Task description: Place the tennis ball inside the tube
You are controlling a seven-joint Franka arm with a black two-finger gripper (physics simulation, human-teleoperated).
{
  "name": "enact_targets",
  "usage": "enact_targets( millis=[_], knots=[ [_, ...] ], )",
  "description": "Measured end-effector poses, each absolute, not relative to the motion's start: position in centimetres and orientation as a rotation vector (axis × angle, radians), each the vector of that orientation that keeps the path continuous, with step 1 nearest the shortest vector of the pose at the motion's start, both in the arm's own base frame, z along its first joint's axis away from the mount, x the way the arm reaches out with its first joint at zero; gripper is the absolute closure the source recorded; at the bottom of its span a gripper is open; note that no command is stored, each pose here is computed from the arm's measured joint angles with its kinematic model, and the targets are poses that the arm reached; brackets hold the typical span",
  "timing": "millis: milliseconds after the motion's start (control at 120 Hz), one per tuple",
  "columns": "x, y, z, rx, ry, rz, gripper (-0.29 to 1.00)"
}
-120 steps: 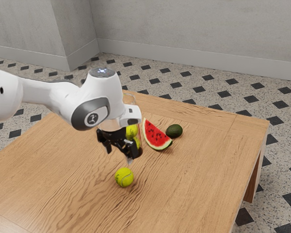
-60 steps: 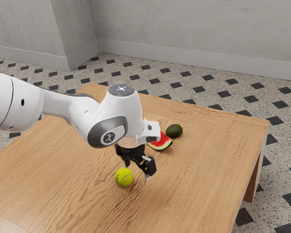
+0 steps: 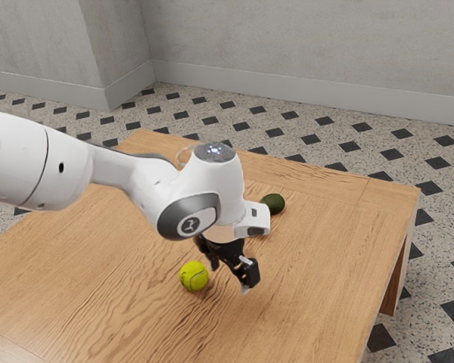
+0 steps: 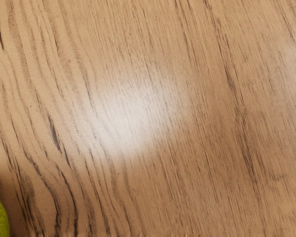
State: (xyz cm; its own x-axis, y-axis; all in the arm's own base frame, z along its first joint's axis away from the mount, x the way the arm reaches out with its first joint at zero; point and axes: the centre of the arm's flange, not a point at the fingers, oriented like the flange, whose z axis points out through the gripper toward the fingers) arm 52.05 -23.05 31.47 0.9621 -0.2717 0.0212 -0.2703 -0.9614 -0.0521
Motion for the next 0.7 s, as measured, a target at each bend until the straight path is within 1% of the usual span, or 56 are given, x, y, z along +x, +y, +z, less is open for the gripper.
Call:
enact_targets(
  millis=[133, 342, 500, 700],
  knots=[
    [53.1, -22.4, 32.4, -3.065, 0.403, -0.053, 0.00],
    [54.2, -19.0, 32.3, -3.083, 0.293, -0.023, 0.00],
    [54.3, -18.3, 32.0, -3.087, 0.272, -0.008, 0.00],
    [55.2, -15.5, 31.6, -3.097, 0.206, 0.002, 0.00]
  ],
)
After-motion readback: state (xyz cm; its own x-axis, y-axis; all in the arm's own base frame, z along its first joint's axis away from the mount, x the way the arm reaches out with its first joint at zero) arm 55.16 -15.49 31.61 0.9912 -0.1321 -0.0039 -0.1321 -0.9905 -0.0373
